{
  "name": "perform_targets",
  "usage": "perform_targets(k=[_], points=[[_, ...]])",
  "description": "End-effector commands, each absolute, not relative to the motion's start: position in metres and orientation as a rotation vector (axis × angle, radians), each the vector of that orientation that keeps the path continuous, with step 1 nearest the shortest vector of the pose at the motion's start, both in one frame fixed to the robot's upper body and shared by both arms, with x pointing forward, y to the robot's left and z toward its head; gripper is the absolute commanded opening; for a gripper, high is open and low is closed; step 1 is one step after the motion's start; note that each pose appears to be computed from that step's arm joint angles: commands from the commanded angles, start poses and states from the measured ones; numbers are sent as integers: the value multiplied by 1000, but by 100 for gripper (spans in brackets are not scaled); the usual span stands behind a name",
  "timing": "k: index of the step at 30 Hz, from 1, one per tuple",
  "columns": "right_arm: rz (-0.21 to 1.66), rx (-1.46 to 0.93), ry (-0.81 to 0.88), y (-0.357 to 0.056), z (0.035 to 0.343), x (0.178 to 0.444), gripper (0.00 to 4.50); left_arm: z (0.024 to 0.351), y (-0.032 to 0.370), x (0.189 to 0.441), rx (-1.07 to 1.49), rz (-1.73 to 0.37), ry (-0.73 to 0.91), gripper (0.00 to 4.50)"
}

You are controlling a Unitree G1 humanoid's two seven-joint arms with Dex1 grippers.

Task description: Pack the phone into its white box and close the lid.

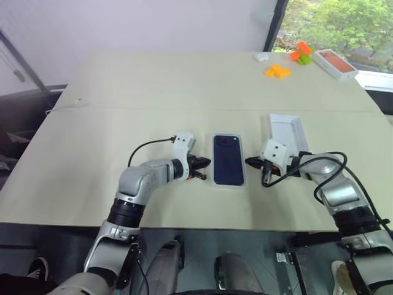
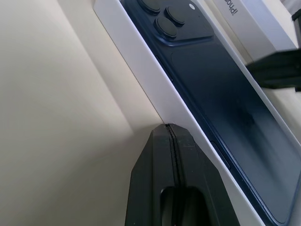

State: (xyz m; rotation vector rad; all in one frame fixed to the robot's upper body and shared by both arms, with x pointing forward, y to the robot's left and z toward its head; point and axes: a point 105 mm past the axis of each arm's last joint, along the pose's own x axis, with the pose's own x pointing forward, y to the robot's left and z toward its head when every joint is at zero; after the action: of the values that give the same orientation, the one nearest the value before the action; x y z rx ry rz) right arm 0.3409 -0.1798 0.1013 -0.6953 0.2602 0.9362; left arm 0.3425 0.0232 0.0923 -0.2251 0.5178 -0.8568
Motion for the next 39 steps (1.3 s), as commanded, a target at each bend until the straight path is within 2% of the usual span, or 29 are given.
perform_targets(k=[1, 16, 27, 39], points=[[934, -725, 224, -181, 112, 339, 6, 96, 6, 338, -223, -924, 517, 1], [859, -781, 290, -221, 114, 338, 6, 104, -48, 333, -194, -1067, 492, 1], [861, -784, 308, -233, 116, 330, 6, 109, -49, 347, -188, -1065, 471, 1], [880, -782, 322, -227, 113, 335, 6, 110, -51, 343, -191, -1072, 471, 1]])
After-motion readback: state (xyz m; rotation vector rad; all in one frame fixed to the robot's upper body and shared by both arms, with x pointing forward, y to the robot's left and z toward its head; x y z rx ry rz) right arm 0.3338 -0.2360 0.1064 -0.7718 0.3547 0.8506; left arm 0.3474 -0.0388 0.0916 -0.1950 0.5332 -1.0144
